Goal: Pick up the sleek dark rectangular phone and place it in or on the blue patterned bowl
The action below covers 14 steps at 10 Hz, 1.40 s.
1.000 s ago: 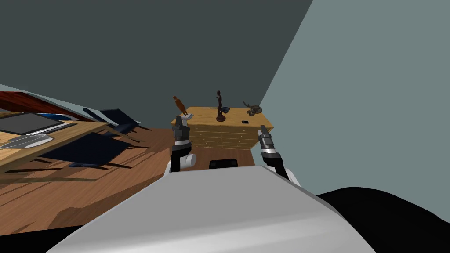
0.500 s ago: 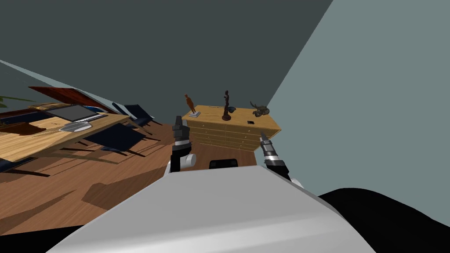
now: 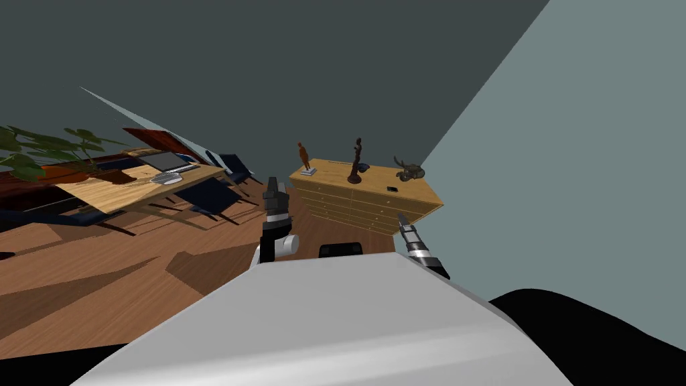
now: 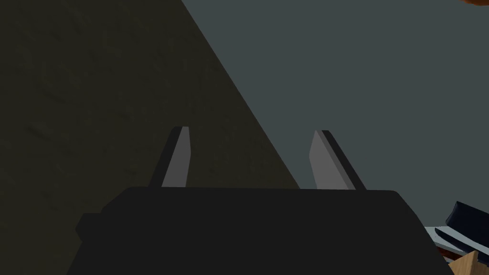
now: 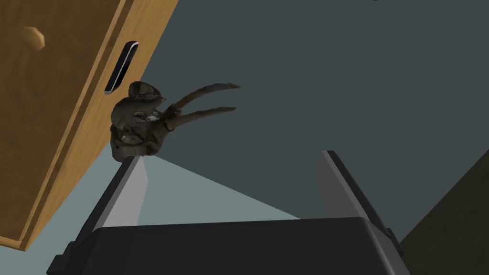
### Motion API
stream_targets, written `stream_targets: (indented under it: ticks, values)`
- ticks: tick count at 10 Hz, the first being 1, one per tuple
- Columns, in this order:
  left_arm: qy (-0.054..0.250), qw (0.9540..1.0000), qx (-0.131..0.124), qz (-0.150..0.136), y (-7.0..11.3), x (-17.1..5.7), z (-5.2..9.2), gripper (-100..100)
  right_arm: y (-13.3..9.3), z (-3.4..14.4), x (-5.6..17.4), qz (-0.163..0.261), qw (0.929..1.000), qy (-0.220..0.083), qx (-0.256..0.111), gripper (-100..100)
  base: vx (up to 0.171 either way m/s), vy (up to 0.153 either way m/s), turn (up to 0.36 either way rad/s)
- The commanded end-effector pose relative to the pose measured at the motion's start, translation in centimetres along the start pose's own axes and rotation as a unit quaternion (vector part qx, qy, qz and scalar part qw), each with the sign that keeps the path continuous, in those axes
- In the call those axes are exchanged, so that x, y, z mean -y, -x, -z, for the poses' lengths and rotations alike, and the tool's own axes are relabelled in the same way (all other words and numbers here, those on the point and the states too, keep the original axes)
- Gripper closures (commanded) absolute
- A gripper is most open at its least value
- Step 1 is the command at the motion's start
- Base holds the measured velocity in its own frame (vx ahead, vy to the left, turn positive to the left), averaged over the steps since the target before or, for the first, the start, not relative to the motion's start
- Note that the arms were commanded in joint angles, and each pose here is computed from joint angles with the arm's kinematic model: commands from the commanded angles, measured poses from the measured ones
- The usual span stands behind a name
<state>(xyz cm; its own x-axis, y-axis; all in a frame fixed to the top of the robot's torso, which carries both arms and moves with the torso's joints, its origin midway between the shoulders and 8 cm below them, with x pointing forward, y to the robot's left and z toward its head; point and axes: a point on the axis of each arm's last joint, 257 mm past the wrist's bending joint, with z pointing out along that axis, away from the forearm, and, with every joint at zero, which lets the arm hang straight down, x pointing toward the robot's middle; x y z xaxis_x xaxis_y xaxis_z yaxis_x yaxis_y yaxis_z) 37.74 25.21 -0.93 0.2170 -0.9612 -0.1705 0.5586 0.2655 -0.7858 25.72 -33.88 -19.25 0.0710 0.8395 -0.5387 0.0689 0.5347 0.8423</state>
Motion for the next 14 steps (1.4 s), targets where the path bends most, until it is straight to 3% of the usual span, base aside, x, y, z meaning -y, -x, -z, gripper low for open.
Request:
stream_targets:
  ticks: [1, 4, 5, 8, 9, 11, 12, 13, 14]
  values:
    - [0.0, 1.0, 0.0, 0.0, 0.0, 0.0, 0.0, 0, 0.0, 1.7, 2.5, 0.021, 0.999, -0.036, -0.015, -100, -0.011, 0.039, 0.27]
    - [0.0, 1.0, 0.0, 0.0, 0.0, 0.0, 0.0, 0, -0.3, 4.6, 5.4, 0.04, 0.9952, -0.083, -0.033, -100, -0.013, 0.027, 0.235]
    - [0.0, 1.0, 0.0, 0.0, 0.0, 0.0, 0.0, 0, -0.5, 6.5, 7.2, 0.058, 0.9909, -0.112, -0.047, -100, 0.002, 0.029, 0.395]
    - [0.0, 1.0, 0.0, 0.0, 0.0, 0.0, 0.0, 0, -0.7, 9.9, 9.7, 0.076, 0.982, -0.159, -0.068, -100, 0.01, 0.016, 0.207]
    - [0.0, 1.0, 0.0, 0.0, 0.0, 0.0, 0.0, 0, -0.7, 11.6, 11.1, 0.093, 0.9754, -0.182, -0.084, -100, 0.019, 0.014, 0.387]
    - [0.0, 1.0, 0.0, 0.0, 0.0, 0.0, 0.0, 0, -0.7, 13.0, 11.7, 0.094, 0.9718, -0.197, -0.088, -100, 0.013, 0.002, 0.118]
    - [0.0, 1.0, 0.0, 0.0, 0.0, 0.0, 0.0, 0, -0.7, 15.0, 13.0, 0.11, 0.9633, -0.221, -0.105, -100, 0.017, 0.011, 0.291]
    - [0.0, 1.0, 0.0, 0.0, 0.0, 0.0, 0.0, 0, -0.7, 16.2, 13.4, 0.111, 0.9597, -0.234, -0.11, -100, 0.021, 0.002, 0.25]
    - [0.0, 1.0, 0.0, 0.0, 0.0, 0.0, 0.0, 0, -0.7, 18.3, 14.6, 0.127, 0.9495, -0.257, -0.128, -100, 0.028, 0.0, 0.427]
